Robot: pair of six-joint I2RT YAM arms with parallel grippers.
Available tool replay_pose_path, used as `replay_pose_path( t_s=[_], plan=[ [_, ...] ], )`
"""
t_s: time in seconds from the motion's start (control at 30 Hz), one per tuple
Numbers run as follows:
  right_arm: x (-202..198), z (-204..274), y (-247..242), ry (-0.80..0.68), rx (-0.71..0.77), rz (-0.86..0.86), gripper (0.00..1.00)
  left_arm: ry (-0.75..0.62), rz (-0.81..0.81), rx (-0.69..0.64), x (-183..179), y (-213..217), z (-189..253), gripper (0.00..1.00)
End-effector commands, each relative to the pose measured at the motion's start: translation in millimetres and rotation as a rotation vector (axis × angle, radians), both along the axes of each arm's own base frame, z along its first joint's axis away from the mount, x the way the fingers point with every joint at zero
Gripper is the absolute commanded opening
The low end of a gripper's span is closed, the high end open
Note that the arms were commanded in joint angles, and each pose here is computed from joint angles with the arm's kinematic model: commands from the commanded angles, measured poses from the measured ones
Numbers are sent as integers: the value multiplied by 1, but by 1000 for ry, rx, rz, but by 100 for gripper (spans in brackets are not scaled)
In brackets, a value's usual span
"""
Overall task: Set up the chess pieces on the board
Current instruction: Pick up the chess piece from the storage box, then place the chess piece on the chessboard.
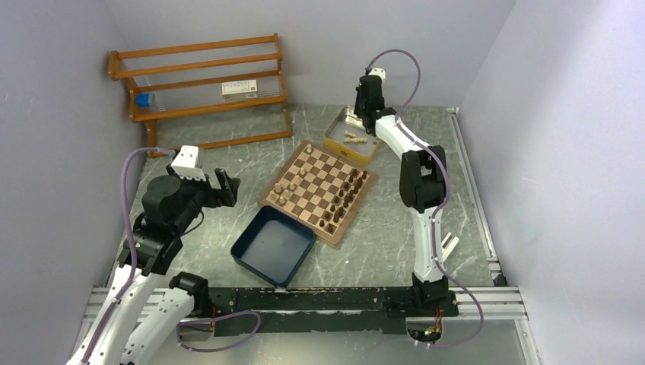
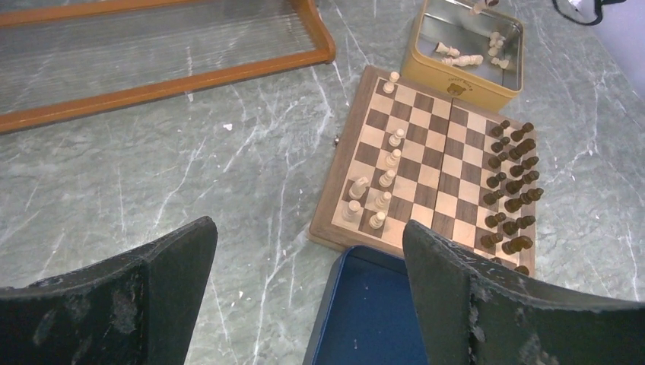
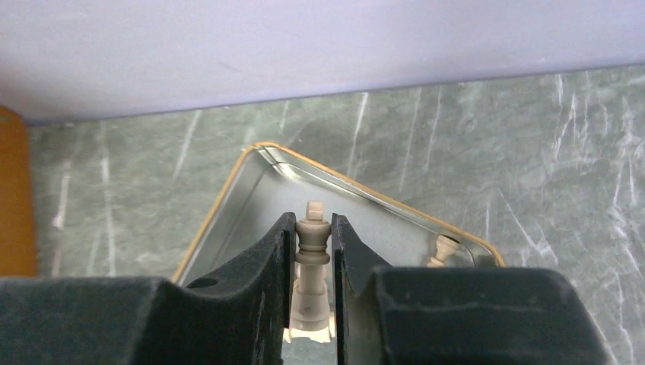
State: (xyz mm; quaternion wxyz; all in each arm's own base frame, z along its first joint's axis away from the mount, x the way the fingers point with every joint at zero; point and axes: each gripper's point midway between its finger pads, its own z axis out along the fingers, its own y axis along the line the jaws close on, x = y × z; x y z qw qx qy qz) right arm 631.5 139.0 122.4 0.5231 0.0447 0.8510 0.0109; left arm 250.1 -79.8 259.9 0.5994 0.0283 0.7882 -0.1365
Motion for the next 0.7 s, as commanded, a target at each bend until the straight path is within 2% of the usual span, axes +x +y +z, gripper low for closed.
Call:
replay_pose_path(
  t_s=[0.0, 0.17, 0.37, 0.5, 0.67],
  plan=[
    [-8, 46, 10, -70, 60, 56, 14, 9, -59, -42, 5, -15, 0, 95],
    [-33, 78, 22, -141, 108, 150, 14, 93, -141, -105, 15, -40, -1, 91],
    [-43, 76, 16, -131, 66, 158, 14, 238, -242, -113, 24, -64, -32, 88],
    [-49, 72, 20, -111, 66, 192, 14, 244, -319, -152, 25, -80, -34, 87],
    [-52, 69, 23, -99, 75, 212, 14, 169, -332, -204, 37, -87, -19, 85]
  ],
)
